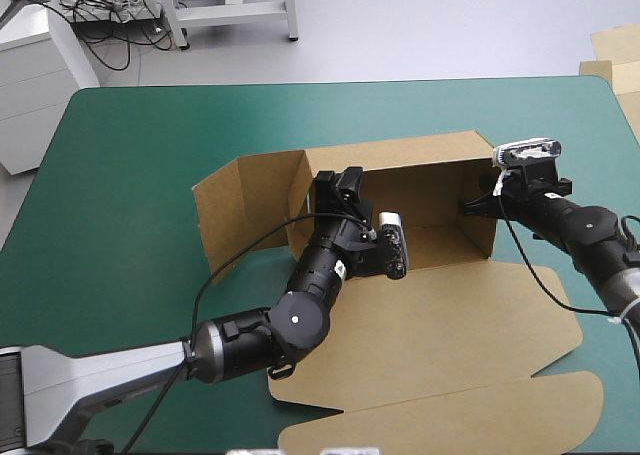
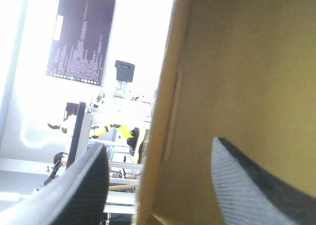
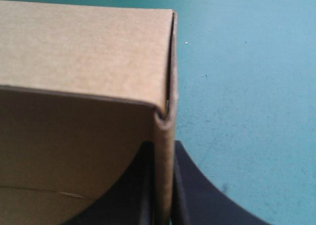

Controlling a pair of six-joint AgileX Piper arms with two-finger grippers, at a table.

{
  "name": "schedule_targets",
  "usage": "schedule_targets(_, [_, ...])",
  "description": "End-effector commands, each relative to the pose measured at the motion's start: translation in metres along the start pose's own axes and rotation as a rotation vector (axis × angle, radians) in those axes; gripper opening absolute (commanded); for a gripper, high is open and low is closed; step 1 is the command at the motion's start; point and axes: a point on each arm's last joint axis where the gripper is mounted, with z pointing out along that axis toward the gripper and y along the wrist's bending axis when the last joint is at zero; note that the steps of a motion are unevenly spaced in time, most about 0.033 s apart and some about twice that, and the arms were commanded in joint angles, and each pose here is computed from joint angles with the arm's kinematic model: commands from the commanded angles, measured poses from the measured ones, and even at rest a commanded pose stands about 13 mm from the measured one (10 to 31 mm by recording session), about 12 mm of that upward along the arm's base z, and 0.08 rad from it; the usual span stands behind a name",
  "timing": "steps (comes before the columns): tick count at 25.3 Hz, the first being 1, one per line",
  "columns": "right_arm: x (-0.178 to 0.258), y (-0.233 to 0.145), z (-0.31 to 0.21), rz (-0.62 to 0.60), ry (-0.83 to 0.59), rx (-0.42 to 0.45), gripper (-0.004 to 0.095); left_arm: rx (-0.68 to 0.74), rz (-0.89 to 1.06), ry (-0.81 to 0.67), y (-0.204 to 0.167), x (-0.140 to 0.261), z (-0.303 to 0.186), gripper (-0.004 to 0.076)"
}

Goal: Fold the box

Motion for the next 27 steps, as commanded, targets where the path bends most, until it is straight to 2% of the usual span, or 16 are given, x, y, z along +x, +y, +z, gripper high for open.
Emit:
schedule_targets(1, [-0.017,-0.004,-0.008,-0.041,-0.051,0.050,0.0002,-0.205,-0.058,-0.047,0.048,-0.010,-0.031,0.0323])
schedule_targets(3, [-0.024,-0.004,-0.010,-0.031,-0.050,0.036,0.0002,-0.243,-0.089,-0.046,0.061,-0.008,-0.041,0.0233])
schedule_targets(7, [-0.038,-0.001,-0.017,-0.016,-0.013,0.000,0.0002,-0.303,-0.246,-0.066,0.092,0.004,-0.059,-0.0004])
schedule_targets(10, [-0.051,-0.001,-0.025,-0.014,0.047,-0.011,0.0002,-0.351,-0.353,-0.047,0.119,0.021,-0.071,-0.0006])
schedule_targets(15, [-0.080,0.003,-0.045,0.067,0.140,-0.056,0.0001,-0.394,-0.572,0.018,0.168,0.059,-0.082,-0.0006])
schedule_targets(16, [-0.091,0.005,-0.051,0.098,0.169,-0.082,0.0001,-0.411,-0.664,0.052,0.184,0.077,-0.083,-0.0006])
schedule_targets(18, [-0.097,0.007,-0.053,0.142,0.202,-0.100,0.0001,-0.420,-0.738,0.091,0.193,0.092,-0.083,-0.0006])
schedule_targets(22, [-0.101,0.010,-0.045,0.219,0.328,-0.137,0.0002,-0.414,-0.904,0.268,0.202,0.143,-0.075,-0.0006])
schedule_targets(25, [-0.083,0.017,-0.011,0.285,0.498,-0.174,0.0001,-0.394,-1.034,0.445,0.203,0.188,-0.074,-0.0007])
schedule_targets(27, [-0.069,0.025,0.017,0.264,0.586,-0.189,0.0001,-0.366,-1.103,0.549,0.203,0.214,-0.080,-0.0007])
